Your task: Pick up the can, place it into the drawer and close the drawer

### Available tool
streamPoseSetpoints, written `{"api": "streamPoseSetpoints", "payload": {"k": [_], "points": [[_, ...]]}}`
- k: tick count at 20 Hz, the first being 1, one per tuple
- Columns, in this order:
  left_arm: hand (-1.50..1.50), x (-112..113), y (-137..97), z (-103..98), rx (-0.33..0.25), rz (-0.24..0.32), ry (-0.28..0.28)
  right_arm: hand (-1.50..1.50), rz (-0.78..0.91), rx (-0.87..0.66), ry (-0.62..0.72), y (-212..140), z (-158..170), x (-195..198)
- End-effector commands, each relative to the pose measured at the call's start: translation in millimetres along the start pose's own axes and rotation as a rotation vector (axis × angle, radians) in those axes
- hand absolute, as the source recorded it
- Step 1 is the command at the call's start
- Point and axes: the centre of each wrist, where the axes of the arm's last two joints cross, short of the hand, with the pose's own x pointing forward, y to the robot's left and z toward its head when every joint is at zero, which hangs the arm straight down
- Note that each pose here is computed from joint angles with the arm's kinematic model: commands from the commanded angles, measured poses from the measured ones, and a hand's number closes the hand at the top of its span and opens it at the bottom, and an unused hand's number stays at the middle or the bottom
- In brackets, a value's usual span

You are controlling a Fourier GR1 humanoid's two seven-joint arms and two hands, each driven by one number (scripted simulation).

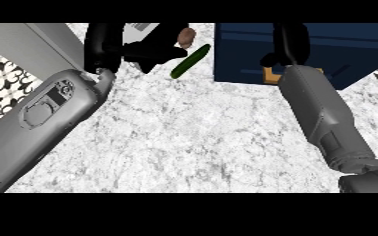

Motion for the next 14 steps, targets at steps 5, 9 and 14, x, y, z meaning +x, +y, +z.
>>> {"api": "streamPoseSetpoints", "payload": {"k": [5, 9, 14], "points": [[-1.50, -11, 13, 6, 0.002, -0.007, -0.014, -1.50, -0.055, 0.005, -0.029, -17, -28, 21], [-1.50, -19, 11, 15, 0.001, -0.009, -0.020, -1.50, -0.206, -0.026, -0.023, -15, -28, 41], [-1.50, -21, 19, 20, -0.007, -0.018, -0.008, -1.50, -0.395, -0.061, 0.009, -27, -39, 35]]}}
